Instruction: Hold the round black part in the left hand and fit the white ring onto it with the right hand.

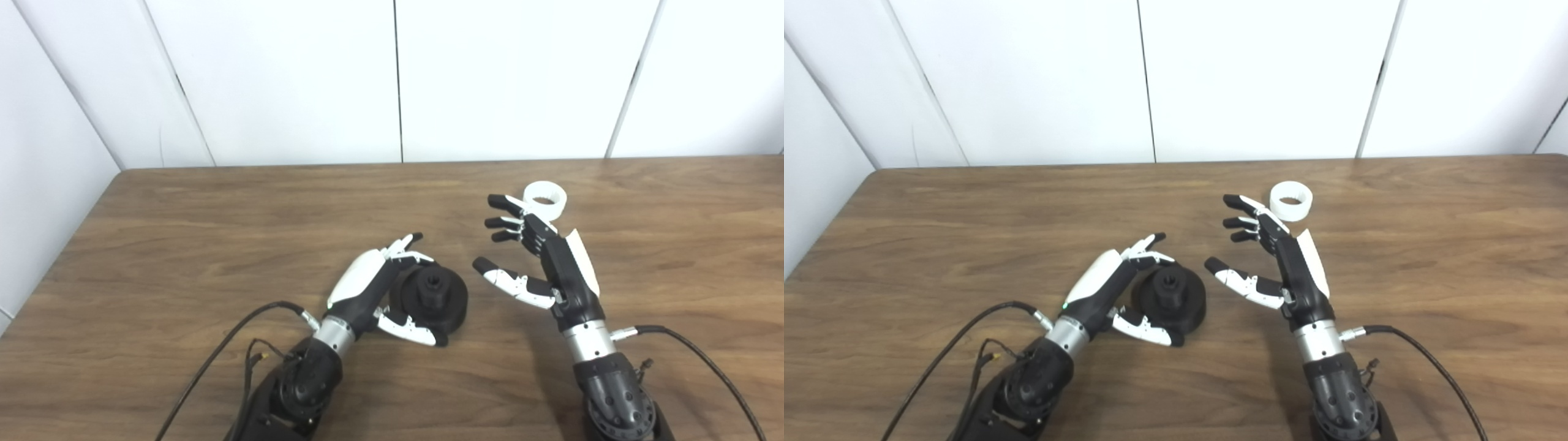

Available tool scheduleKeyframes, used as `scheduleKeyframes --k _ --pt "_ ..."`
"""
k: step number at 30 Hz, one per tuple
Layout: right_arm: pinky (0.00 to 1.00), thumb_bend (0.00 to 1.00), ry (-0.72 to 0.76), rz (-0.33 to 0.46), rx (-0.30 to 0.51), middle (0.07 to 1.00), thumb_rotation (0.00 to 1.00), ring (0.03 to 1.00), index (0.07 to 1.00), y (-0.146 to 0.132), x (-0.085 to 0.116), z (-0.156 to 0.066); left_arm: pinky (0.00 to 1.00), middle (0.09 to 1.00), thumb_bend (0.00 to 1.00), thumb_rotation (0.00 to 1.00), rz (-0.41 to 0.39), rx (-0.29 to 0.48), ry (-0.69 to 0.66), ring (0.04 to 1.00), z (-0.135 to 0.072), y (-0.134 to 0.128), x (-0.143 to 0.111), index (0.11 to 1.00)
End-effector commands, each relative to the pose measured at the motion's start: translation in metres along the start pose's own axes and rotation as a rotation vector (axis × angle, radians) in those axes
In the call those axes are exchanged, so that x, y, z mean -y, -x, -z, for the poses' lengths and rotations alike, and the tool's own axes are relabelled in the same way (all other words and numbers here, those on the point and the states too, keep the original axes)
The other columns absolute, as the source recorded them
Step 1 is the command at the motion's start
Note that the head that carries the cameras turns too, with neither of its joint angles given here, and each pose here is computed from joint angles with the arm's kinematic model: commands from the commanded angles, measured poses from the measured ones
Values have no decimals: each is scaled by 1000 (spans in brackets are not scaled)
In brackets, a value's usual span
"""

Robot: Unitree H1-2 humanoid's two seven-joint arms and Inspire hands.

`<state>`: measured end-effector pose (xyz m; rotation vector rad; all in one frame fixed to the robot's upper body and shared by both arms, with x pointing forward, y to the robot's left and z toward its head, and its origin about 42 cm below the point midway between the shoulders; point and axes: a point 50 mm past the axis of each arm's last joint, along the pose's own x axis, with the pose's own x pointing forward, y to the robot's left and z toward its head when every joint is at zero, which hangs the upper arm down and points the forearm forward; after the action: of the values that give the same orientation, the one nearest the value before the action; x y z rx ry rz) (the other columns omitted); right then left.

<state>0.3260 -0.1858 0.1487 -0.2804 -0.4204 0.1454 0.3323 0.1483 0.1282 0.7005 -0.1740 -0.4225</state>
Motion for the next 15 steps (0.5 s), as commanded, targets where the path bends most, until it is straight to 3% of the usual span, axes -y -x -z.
scheduleKeyframes --k 1,15 --pt "647 579 22 -6 -26 833 245 734 800 14 5 7 1000 1000 983 238 -35 71 -24 1000 -15 -7 -10 634" --pt "644 583 24 -13 -12 832 245 733 804 12 1 6 1000 1000 983 227 -27 63 -28 1000 -14 -7 -12 632"
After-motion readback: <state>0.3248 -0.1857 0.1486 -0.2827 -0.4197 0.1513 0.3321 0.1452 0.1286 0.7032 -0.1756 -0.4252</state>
